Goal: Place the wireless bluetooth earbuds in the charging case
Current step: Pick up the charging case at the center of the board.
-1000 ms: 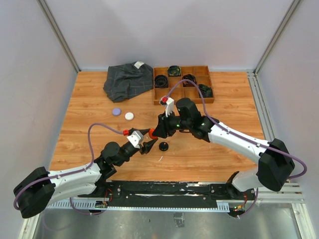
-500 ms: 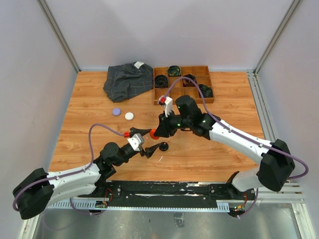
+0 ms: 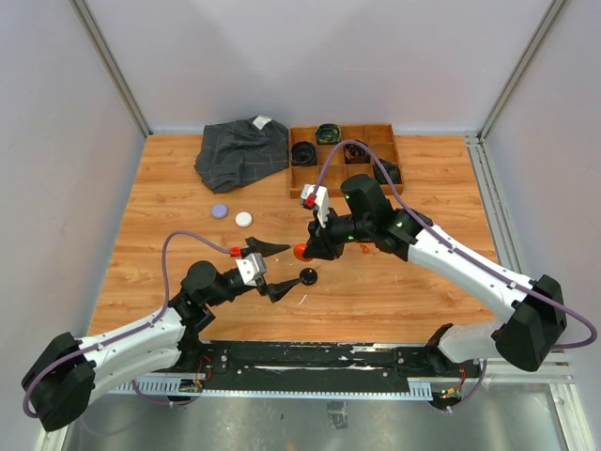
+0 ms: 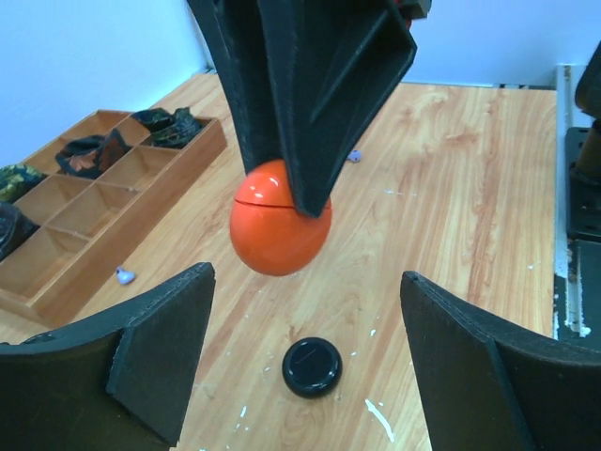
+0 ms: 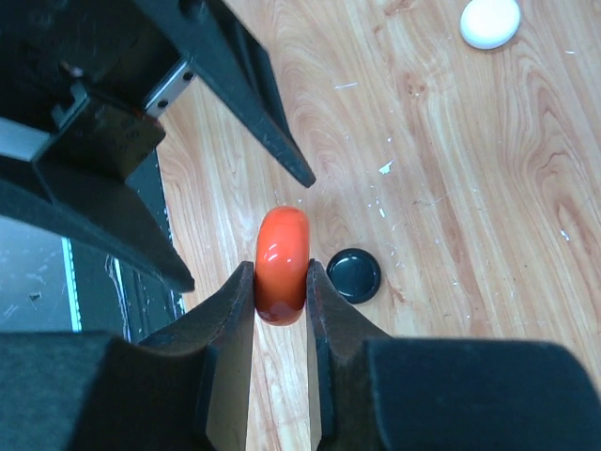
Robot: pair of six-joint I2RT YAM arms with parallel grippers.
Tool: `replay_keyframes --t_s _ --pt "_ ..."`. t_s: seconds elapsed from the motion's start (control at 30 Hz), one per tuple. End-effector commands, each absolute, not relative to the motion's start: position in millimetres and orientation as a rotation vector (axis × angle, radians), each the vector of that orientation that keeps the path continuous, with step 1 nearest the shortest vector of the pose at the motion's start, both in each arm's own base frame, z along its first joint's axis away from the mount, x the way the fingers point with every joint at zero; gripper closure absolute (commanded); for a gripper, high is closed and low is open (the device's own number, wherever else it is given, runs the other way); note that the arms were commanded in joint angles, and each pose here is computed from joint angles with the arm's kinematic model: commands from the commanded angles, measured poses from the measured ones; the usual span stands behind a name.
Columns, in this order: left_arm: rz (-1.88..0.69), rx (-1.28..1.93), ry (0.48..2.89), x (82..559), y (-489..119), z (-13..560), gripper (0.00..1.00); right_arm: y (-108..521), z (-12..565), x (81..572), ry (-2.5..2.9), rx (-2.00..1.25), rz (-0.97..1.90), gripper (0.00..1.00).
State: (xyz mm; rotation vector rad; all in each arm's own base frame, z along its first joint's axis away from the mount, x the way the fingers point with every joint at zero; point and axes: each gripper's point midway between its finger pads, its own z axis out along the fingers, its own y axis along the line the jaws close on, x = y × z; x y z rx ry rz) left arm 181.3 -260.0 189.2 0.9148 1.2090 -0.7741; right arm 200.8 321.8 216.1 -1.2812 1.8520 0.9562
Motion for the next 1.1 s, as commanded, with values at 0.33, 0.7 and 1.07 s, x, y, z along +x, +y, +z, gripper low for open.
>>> replay_keyframes --t_s 0.33,0.7,1.07 --pt "-1.079 1.051 1.152 162.3 -277.5 208.3 0.19 320.7 238.5 182.3 1.603 -1.486 1.007 0.95" --pt "-1.22 1.096 1.183 153.7 -284.4 205.6 0.35 316.6 234.1 173.7 1.574 -1.54 1.016 0.94" --pt "-1.265 1.109 1.2 152.0 -284.2 207.7 0.52 315.8 231.5 167.1 1.557 -1.571 1.046 0.94"
